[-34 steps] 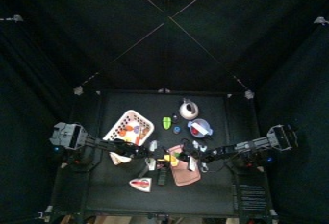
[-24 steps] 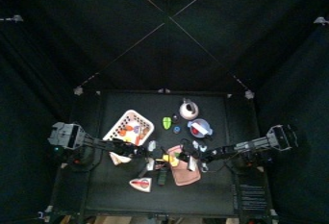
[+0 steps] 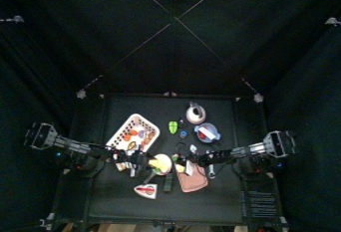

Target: Place corn husk in pan

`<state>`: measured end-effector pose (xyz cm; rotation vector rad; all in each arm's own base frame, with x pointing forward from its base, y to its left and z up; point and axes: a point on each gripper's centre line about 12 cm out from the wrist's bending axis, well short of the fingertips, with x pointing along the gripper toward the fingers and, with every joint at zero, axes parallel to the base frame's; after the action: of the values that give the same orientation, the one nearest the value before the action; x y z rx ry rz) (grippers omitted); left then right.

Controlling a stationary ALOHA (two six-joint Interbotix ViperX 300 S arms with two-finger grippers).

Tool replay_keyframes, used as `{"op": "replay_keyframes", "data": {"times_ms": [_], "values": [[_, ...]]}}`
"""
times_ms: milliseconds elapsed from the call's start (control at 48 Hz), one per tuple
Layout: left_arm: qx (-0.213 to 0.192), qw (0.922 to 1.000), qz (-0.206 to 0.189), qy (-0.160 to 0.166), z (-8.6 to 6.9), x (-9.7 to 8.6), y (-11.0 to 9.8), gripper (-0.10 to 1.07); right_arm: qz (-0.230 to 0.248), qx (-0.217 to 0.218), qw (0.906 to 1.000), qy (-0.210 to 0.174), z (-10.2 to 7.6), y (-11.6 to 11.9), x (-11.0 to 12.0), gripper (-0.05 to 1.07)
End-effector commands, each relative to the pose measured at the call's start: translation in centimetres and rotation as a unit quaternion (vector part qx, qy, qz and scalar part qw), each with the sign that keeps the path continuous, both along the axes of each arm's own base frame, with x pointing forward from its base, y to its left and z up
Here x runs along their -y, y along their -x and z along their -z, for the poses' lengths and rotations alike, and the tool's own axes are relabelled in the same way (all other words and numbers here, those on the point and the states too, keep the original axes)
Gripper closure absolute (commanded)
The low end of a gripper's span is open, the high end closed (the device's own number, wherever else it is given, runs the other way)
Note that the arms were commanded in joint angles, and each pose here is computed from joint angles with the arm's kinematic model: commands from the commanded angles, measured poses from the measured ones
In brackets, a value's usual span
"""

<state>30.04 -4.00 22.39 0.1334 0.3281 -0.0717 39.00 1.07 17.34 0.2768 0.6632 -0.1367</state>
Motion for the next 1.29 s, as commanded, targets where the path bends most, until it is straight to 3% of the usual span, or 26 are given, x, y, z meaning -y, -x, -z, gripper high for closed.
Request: {"op": "replay_keyframes", "data": {"times_ms": [0, 312, 458, 833, 1271], "values": [[0.015, 0.9999, 0.005, -0.006, -0.7, 0.1, -0.1, 0.38, -0.009, 0.023, 0.9997, -0.009, -1.0, -2.1, -0.1, 0.65], [0.014, 0.9998, 0.008, -0.010, -0.5, 0.1, 0.3, 0.38, -0.035, 0.026, 0.9987, -0.029, 0.6, -5.4, -0.4, 0.65], [0.017, 0.9998, 0.007, -0.011, -0.6, 0.0, 0.4, 0.38, -0.048, 0.032, 0.9973, -0.045, 1.0, -6.1, -0.5, 0.58], [0.017, 0.9998, 0.006, -0.010, -0.6, 0.0, 0.4, 0.38, -0.040, 0.030, 0.9971, -0.057, 1.4, -6.5, -0.2, 0.29], [0.016, 0.9998, 0.006, -0.011, -0.5, 0.0, 0.4, 0.38, -0.027, 0.034, 0.9983, -0.039, 0.3, -5.9, 0.2, 0.28]]}}
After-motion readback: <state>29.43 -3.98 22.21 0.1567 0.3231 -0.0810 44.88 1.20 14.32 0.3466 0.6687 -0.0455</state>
